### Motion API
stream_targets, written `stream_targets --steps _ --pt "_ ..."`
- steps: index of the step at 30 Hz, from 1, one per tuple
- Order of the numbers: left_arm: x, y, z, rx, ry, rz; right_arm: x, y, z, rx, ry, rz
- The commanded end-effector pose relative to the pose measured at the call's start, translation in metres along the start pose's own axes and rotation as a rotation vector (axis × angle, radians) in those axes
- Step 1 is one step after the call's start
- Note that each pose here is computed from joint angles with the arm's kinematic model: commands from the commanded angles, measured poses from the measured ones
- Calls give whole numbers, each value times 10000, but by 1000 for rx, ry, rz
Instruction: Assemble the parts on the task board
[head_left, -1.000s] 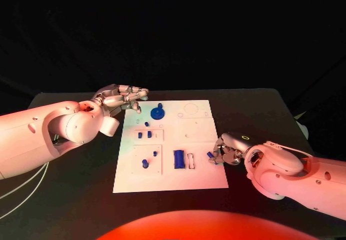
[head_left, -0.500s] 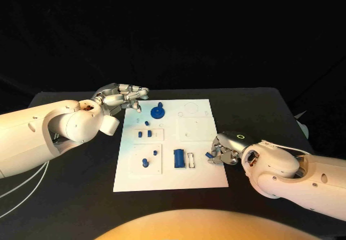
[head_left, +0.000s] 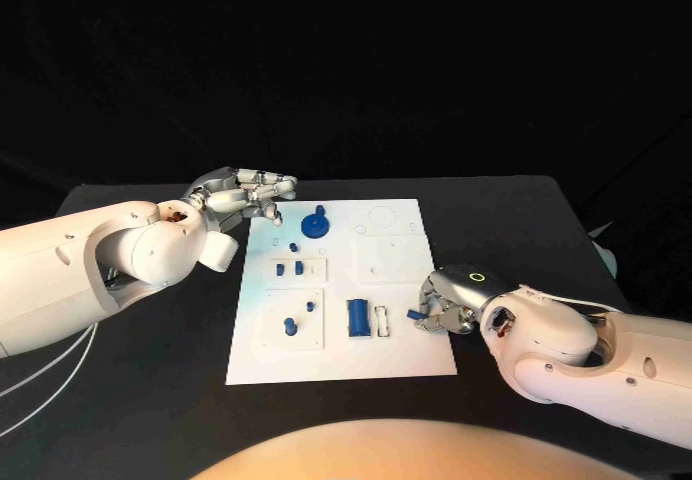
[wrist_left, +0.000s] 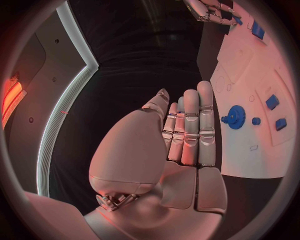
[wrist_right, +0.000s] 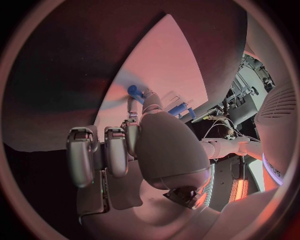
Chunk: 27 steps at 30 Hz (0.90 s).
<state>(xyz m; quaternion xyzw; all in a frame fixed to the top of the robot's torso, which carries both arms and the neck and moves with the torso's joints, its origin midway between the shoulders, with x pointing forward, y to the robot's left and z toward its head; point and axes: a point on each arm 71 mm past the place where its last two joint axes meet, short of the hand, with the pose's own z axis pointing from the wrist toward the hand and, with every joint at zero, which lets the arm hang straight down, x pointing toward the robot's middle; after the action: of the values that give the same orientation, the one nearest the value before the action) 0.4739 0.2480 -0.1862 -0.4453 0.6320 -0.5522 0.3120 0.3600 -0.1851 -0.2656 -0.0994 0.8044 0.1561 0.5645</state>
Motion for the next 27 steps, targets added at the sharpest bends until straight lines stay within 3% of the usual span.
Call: stream_targets --steps 1,6,14,27 --pt "26 -10 1 8 20 -1 -55 30 -18 1 -45 15" --pt "22 -11 -2 8 19 0 -124 86 -51 -2 -83 109" --pt "22 -11 -3 8 19 0 -142 141 -58 2 -76 193" --pt "31 -12 -6 8 22 0 -12 231 38 30 51 299"
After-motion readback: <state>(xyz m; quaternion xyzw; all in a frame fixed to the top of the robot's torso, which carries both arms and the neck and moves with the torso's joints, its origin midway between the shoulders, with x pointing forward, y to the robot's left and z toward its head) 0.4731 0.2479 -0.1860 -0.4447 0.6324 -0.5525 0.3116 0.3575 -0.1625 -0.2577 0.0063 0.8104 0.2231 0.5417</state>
